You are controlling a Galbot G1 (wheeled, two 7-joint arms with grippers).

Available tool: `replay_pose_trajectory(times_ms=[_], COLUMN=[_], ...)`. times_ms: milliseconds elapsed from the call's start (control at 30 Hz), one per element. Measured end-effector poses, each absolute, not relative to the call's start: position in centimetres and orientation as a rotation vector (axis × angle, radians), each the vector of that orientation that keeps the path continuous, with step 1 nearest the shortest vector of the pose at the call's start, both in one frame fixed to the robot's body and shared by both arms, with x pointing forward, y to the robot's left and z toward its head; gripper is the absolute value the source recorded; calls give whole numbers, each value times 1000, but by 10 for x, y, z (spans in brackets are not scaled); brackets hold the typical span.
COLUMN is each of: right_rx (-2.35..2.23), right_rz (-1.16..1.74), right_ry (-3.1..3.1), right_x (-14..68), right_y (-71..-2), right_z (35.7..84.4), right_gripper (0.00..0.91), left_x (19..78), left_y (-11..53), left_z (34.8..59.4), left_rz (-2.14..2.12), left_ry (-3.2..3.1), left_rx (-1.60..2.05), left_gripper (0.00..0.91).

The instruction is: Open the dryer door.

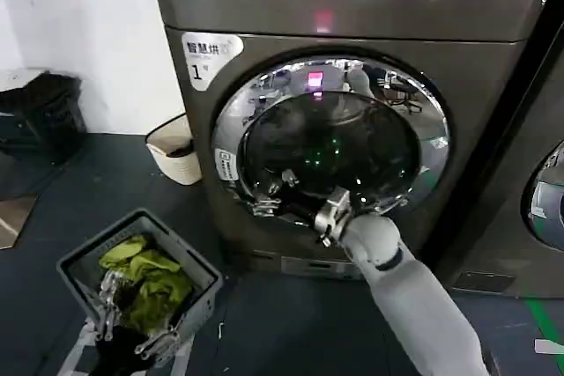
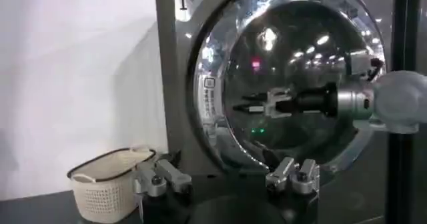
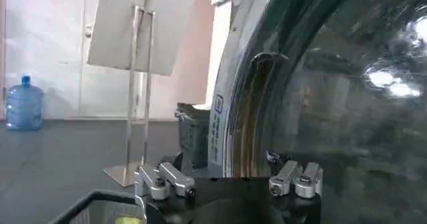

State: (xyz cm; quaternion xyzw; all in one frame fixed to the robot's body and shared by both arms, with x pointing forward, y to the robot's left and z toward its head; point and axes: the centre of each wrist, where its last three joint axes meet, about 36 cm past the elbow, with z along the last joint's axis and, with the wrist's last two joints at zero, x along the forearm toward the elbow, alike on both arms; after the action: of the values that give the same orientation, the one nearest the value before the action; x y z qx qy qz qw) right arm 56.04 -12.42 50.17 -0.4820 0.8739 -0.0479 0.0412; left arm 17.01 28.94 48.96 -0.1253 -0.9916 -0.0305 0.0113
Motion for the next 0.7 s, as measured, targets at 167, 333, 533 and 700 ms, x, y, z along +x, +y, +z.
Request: replay_pose_trajectory(times_ms=[167, 333, 533, 700], right_rx=[-1504, -1553, -1619, -1673], right_rz=[-136, -123, -104, -69], right_ry=[2669, 2640, 2608, 2579], right_x=[567, 575, 580, 583], right_y=[-113, -103, -98, -98], right_z=[500, 502, 501, 503], right_gripper=[907, 907, 907, 907], left_x=[170, 171, 173, 176], left_y=[289, 290, 291, 294], left_z=[490, 489, 487, 488], left_rz=[-94, -98, -94, -94], left_ry=[-3092, -3084, -3079, -3066], left_rx=[-387, -383, -382, -380], left_gripper=[907, 907, 907, 907])
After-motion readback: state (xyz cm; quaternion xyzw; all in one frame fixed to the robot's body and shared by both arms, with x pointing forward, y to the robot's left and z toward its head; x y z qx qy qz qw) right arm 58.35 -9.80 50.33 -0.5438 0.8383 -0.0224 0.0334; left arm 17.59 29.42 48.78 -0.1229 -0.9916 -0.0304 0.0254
